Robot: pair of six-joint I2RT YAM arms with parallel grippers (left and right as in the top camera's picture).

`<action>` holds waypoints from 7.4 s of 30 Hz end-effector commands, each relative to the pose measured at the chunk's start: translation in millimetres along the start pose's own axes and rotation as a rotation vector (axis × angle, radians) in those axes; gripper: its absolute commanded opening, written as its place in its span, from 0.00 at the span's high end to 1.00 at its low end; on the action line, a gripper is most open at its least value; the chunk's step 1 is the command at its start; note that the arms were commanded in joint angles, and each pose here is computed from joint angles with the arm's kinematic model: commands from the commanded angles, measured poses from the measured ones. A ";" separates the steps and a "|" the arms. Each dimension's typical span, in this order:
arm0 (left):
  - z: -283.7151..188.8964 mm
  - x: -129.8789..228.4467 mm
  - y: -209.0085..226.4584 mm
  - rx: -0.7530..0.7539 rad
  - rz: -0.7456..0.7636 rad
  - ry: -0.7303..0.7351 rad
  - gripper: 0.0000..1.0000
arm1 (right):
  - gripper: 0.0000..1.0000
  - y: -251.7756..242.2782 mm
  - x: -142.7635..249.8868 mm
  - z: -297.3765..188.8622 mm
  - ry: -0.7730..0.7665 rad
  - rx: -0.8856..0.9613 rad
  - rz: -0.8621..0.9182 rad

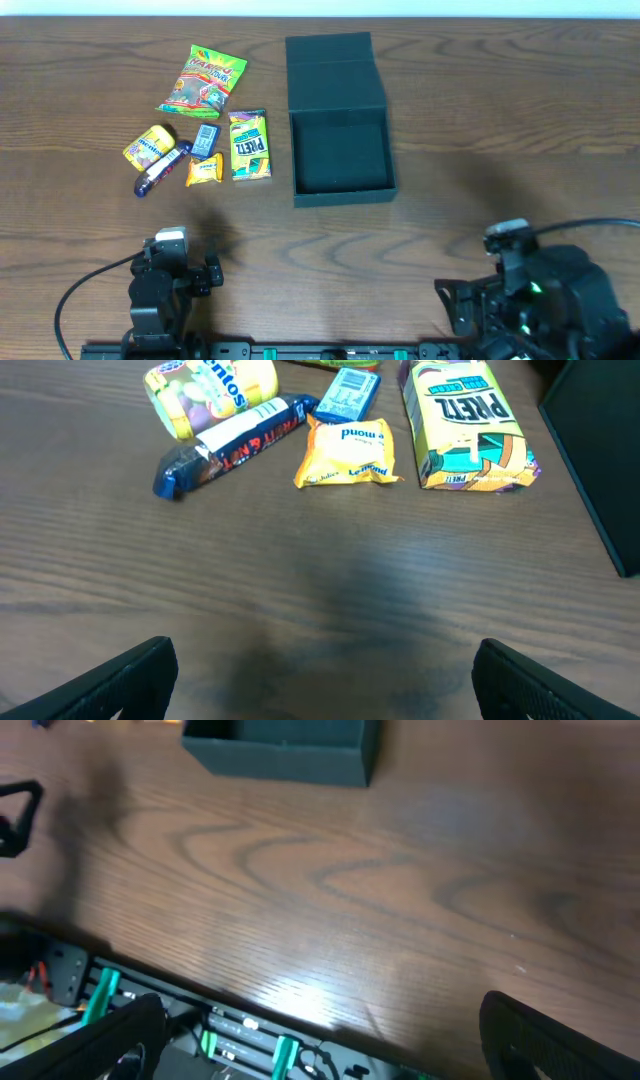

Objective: Pack container

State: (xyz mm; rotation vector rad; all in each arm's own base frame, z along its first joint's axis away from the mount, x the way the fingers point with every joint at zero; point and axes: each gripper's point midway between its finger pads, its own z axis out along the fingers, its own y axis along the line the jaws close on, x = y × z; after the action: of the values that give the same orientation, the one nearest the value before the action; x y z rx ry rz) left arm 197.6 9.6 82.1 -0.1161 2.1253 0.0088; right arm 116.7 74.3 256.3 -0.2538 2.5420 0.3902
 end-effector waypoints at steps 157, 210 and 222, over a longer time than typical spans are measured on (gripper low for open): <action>289.1 -226.0 -53.7 -0.035 0.112 0.312 0.94 | 0.01 -2.0 -2.5 -9.2 -0.022 0.011 -0.014; 125.4 -71.7 -251.1 0.036 -0.117 0.697 0.94 | 0.01 -2.0 -2.5 -9.2 -0.022 0.011 -0.014; 126.2 -95.3 -256.3 0.102 -0.151 0.679 0.46 | 0.01 -2.1 -2.4 -9.2 -0.022 0.011 -0.014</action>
State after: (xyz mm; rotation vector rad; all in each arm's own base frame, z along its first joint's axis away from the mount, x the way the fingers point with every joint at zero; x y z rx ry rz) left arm 364.9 -228.8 88.7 -0.2389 2.8281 -0.2214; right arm 113.7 70.6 261.0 -0.2523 2.5342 0.3791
